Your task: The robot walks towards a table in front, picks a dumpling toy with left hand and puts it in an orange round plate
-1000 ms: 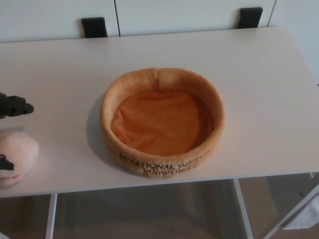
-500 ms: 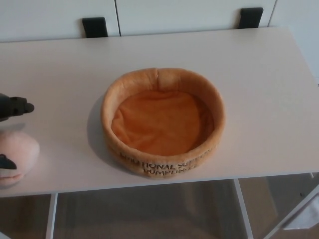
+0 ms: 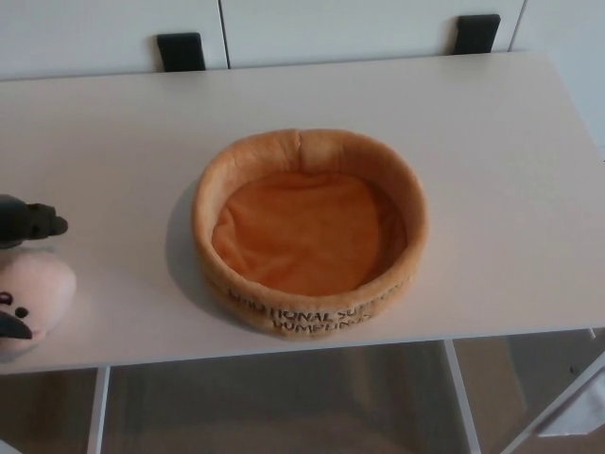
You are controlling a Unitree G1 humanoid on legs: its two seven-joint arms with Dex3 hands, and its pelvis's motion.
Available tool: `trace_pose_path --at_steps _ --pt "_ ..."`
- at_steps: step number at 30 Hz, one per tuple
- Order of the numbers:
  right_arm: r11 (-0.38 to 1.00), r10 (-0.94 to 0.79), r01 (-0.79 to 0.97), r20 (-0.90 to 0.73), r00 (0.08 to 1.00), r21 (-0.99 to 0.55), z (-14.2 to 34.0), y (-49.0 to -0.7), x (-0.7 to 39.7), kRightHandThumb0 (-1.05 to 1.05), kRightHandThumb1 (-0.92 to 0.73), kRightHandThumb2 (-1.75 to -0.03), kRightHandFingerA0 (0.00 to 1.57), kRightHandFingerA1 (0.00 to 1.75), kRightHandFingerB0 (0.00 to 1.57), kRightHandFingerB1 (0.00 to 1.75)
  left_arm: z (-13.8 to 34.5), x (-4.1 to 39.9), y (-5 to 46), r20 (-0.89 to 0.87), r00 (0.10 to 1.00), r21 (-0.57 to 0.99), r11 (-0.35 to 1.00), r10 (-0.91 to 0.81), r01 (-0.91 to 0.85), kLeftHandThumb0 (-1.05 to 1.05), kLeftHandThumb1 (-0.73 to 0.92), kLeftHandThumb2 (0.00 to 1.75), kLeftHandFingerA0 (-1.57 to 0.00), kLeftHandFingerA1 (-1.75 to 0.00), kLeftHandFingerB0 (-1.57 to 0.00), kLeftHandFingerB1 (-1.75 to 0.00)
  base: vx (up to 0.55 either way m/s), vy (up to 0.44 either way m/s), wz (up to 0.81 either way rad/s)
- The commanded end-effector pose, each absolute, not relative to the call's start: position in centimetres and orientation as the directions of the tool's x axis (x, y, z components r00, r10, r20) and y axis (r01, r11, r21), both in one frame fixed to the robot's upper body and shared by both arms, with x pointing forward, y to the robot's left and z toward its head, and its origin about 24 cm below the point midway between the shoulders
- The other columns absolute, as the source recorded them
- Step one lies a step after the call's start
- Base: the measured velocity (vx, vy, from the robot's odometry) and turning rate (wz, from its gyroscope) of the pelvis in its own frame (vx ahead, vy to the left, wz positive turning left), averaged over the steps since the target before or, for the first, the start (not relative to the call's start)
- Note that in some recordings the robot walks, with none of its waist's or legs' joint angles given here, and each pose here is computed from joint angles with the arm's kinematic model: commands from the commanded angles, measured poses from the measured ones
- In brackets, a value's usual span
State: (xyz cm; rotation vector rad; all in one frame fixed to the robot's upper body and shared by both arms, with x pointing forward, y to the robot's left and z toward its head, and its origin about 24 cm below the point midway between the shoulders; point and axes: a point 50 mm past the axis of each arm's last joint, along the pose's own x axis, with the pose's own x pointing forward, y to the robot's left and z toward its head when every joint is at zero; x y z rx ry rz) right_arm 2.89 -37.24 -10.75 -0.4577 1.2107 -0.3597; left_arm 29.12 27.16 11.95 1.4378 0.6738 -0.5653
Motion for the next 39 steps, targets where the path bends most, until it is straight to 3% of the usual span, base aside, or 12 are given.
trace_pose_path --at_steps 1,6,7,9,14,29,30,33,34,35,36,39 --pt "0.852 -0.510 0.038 -0.810 0.291 -0.522 -10.6 -37.6 2.7 -0.06 -0.51 -0.55 0.64 0.45 0.52 0.41 11.0 28.8 27.6 -0.773 0.625 0.632 0.043 0.106 0.774 -0.58 0.37 0.74 0.00 -0.20 0.00 -0.09 0.00 0.000 0.00" --pt "0.856 -0.504 0.051 -0.809 0.302 -0.514 -10.5 -37.7 2.8 -0.06 -0.52 -0.55 0.62 0.45 0.52 0.41 10.7 28.7 27.6 -0.780 0.615 0.622 0.036 0.120 0.782 -0.59 0.32 0.63 -0.11 -0.41 0.00 -0.11 0.00 0.000 0.00" --pt "0.856 -0.504 0.049 -0.810 0.301 -0.514 -10.5 -37.7 2.8 -0.06 -0.52 -0.55 0.62 0.45 0.51 0.41 10.5 28.6 27.6 -0.785 0.608 0.616 0.046 0.117 0.786 -0.58 0.39 0.54 -0.44 -0.46 0.00 -0.17 0.00 0.000 0.00" --pt "0.856 -0.503 0.046 -0.810 0.302 -0.515 -10.5 -37.7 2.8 -0.06 -0.52 -0.55 0.63 0.45 0.51 0.41 10.4 28.5 27.7 -0.791 0.602 0.609 0.051 0.115 0.791 -0.53 0.32 0.70 -0.46 -0.57 0.00 -0.11 0.00 0.000 0.00" --pt "0.858 -0.498 0.042 -0.810 0.309 -0.512 -10.5 -37.6 2.9 -0.05 -0.52 -0.55 0.63 0.46 0.52 0.41 10.1 28.3 27.9 -0.802 0.585 0.594 0.047 0.121 0.803 -0.56 0.41 0.53 -0.45 -0.44 0.00 -0.15 0.00 0.000 0.00" --pt "0.858 -0.497 0.037 -0.810 0.311 -0.512 -10.5 -37.7 2.9 -0.05 -0.53 -0.55 0.63 0.46 0.52 0.41 9.1 28.0 27.5 -0.784 0.608 0.616 0.034 0.126 0.787 -0.50 0.33 0.69 -0.46 -0.55 -0.01 -0.13 0.00 0.000 0.00" --pt "0.858 -0.496 0.033 -0.809 0.315 -0.513 -10.4 -37.8 3.1 -0.08 -0.53 -0.56 0.63 0.45 0.53 0.41 8.7 27.8 27.3 -0.744 0.660 0.661 -0.033 0.103 0.750 -0.15 0.37 0.81 -0.72 -0.74 0.00 -0.42 0.00 0.000 0.00" --pt "0.855 -0.497 0.027 -0.805 0.324 -0.518 -10.4 -37.7 3.3 -0.09 -0.53 -0.56 0.64 0.46 0.54 0.42 8.0 27.5 27.2 -0.690 0.722 0.722 -0.028 0.055 0.692 -0.07 0.44 0.87 -0.76 -0.90 -0.13 -0.45 0.00 0.000 0.00" --pt "0.855 -0.497 0.025 -0.805 0.324 -0.518 -10.4 -37.7 3.3 -0.09 -0.53 -0.56 0.63 0.46 0.54 0.42 7.9 27.6 27.2 -0.681 0.730 0.730 -0.027 0.045 0.683 -0.13 0.68 0.60 -0.88 -0.60 -0.46 -0.37 0.00 0.000 0.00" --pt "0.855 -0.496 0.023 -0.806 0.323 -0.518 -10.4 -37.7 3.4 -0.09 -0.53 -0.56 0.63 0.46 0.54 0.42 7.8 27.6 27.2 -0.675 0.737 0.737 -0.026 0.038 0.676 -0.13 0.68 0.60 -0.88 -0.60 -0.46 -0.37 0.00 0.000 0.00" --pt "0.855 -0.496 0.022 -0.806 0.324 -0.518 -10.5 -37.6 3.4 -0.09 -0.53 -0.56 0.63 0.46 0.53 0.42 7.5 27.7 26.8 -0.643 0.766 0.764 -0.053 0.016 0.643 -0.15 0.67 0.60 -1.04 -0.66 -0.70 -0.45 0.00 0.000 0.00" --pt "0.855 -0.496 0.022 -0.805 0.325 -0.518 -10.5 -37.6 3.4 -0.09 -0.53 -0.56 0.63 0.46 0.53 0.42 7.4 27.6 26.7 -0.629 0.778 0.776 -0.066 0.007 0.628 -0.15 0.67 0.60 -1.04 -0.66 -0.70 -0.45 0.00 0.000 0.00"
